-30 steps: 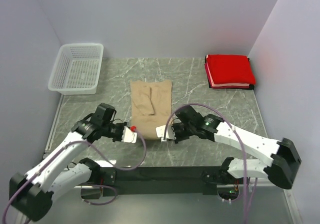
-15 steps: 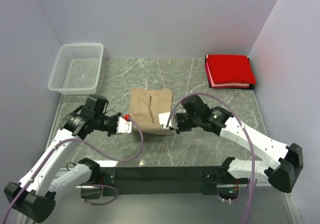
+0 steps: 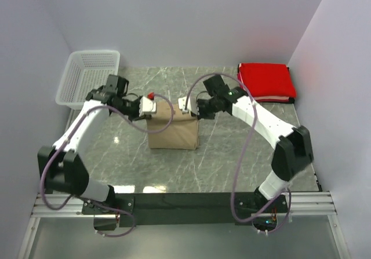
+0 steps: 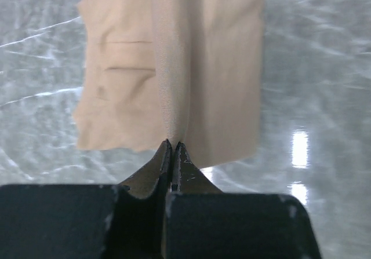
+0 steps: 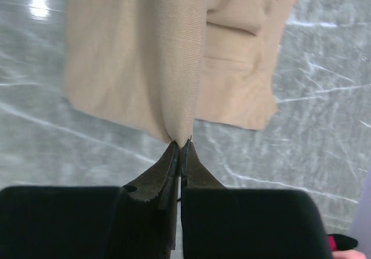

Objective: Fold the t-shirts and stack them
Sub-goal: Fold the tshirt

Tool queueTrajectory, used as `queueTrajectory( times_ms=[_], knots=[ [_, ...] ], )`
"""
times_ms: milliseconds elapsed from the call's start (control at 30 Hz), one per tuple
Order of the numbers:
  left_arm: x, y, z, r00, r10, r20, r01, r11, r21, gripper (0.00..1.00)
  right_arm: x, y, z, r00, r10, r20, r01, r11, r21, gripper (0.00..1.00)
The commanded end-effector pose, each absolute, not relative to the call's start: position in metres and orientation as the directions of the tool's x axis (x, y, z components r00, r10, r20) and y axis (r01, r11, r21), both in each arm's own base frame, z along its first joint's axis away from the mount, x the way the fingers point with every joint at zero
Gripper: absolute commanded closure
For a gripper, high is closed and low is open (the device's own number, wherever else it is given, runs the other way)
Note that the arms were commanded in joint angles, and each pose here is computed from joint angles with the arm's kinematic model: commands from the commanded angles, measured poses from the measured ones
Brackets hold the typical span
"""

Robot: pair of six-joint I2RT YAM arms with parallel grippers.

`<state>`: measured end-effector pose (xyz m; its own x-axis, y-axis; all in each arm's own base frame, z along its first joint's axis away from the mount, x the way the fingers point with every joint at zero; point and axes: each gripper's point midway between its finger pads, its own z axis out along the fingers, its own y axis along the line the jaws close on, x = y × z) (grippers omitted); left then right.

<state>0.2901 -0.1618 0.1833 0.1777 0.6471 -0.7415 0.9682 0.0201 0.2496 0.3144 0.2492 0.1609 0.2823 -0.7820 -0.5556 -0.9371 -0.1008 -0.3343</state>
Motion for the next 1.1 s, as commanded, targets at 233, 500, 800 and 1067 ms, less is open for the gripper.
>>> queueTrajectory(
  times_ms=[233, 500, 800, 1067],
  knots=[
    [0.405, -0.164, 0.181, 0.197, 0.646, -0.738, 0.96, 0.024, 0.278, 0.99, 0.415, 0.241, 0.152, 0.293, -0.815, -0.5, -0.927, -0.114, -0.358, 1.0],
    [0.46, -0.176, 0.118, 0.095, 0.674, -0.732, 0.979, 0.071, 0.192, 0.9, 0.465, 0.232, 0.107, 0.266, -0.86, -0.436, -0.935, -0.121, -0.332, 1.0],
    [0.517, -0.165, 0.118, -0.122, 0.645, -0.755, 0.916, 0.367, 0.165, 0.64, 0.501, 0.222, 0.124, 0.043, -0.885, -0.463, -0.928, 0.137, -0.348, 0.49],
    [0.486, -0.159, 0.155, -0.328, 0.473, -0.818, 0.855, 0.516, -0.044, 0.59, 0.486, 0.228, 0.165, -0.41, -0.662, -0.628, -0.847, 0.532, -0.008, 0.42]
  ],
)
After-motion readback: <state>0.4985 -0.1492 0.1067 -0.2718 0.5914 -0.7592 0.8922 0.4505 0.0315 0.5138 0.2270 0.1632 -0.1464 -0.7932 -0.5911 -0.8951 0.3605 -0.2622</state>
